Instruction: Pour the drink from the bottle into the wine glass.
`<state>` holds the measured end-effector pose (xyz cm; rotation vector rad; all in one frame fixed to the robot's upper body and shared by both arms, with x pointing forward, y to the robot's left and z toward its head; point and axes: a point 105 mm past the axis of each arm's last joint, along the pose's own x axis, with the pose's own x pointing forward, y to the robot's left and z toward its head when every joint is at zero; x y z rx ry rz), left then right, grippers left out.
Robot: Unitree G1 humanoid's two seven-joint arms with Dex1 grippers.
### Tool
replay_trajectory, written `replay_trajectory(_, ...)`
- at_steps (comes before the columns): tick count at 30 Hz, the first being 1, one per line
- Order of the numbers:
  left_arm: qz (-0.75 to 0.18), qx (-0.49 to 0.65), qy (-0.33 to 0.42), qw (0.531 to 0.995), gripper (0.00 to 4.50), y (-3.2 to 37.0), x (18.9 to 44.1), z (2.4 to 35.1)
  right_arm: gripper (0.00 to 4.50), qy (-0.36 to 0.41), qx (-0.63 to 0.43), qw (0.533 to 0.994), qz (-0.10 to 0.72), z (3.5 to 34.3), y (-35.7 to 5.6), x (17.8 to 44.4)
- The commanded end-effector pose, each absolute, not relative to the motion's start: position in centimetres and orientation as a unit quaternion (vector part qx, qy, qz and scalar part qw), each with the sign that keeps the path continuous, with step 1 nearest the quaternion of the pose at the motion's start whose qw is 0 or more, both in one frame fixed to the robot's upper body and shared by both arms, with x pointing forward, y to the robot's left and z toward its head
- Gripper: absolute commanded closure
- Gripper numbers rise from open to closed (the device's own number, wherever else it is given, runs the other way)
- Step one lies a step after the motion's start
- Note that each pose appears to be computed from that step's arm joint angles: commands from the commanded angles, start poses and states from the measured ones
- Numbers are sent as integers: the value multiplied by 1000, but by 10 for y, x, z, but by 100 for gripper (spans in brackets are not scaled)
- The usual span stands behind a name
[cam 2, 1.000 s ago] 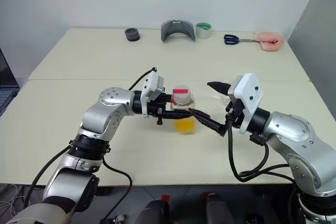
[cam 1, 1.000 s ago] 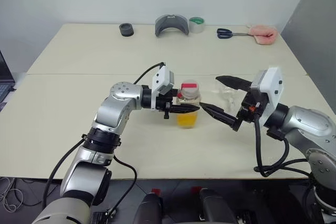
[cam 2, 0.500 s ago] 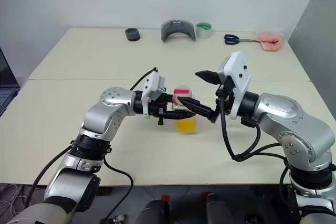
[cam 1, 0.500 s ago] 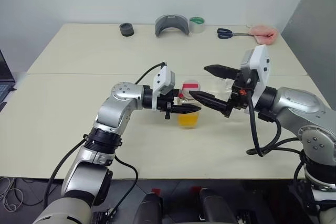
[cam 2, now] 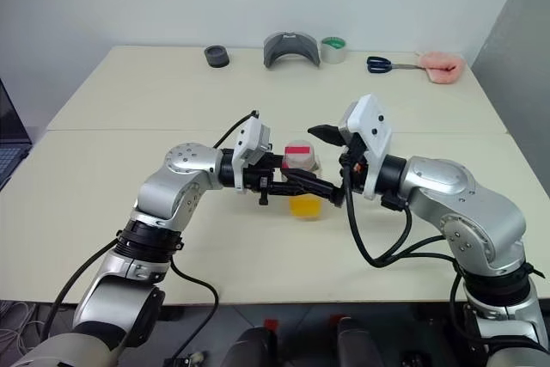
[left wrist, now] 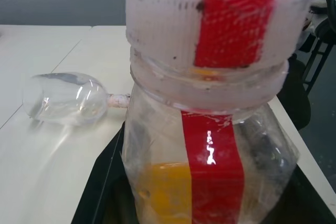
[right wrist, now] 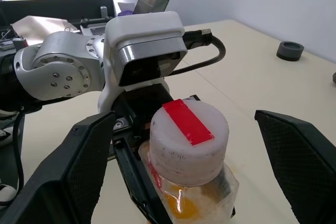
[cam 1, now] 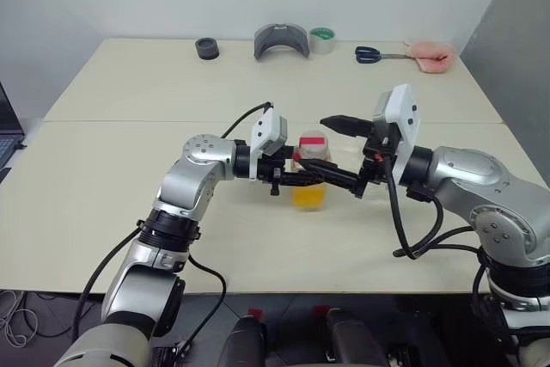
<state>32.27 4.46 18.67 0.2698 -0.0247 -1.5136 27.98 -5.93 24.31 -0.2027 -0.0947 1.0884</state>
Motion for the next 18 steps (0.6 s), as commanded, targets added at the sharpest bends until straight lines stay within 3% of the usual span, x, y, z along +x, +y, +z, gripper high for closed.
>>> replay_trajectory(1, -695, 137, -48, 704, 270, 39, 316, 203, 0, -76, -104, 844, 521, 255, -56, 277)
replay_trajectory(4, -695, 137, -48, 704, 270, 39, 316, 203, 0, -77, -104, 844, 520, 253, -55, 279)
replay_trajectory(7, -696, 136, -48, 703, 270, 38, 316, 203, 59, -74, -104, 843, 522, 251, -55, 279)
replay_trajectory(13, -696, 136, -49, 703, 270, 38, 316, 203, 269, -69, -106, 841, 525, 247, -54, 279)
replay_trajectory(18, -696, 135, -50, 703, 270, 37, 315, 203, 271, -75, -121, 842, 521, 246, -55, 278)
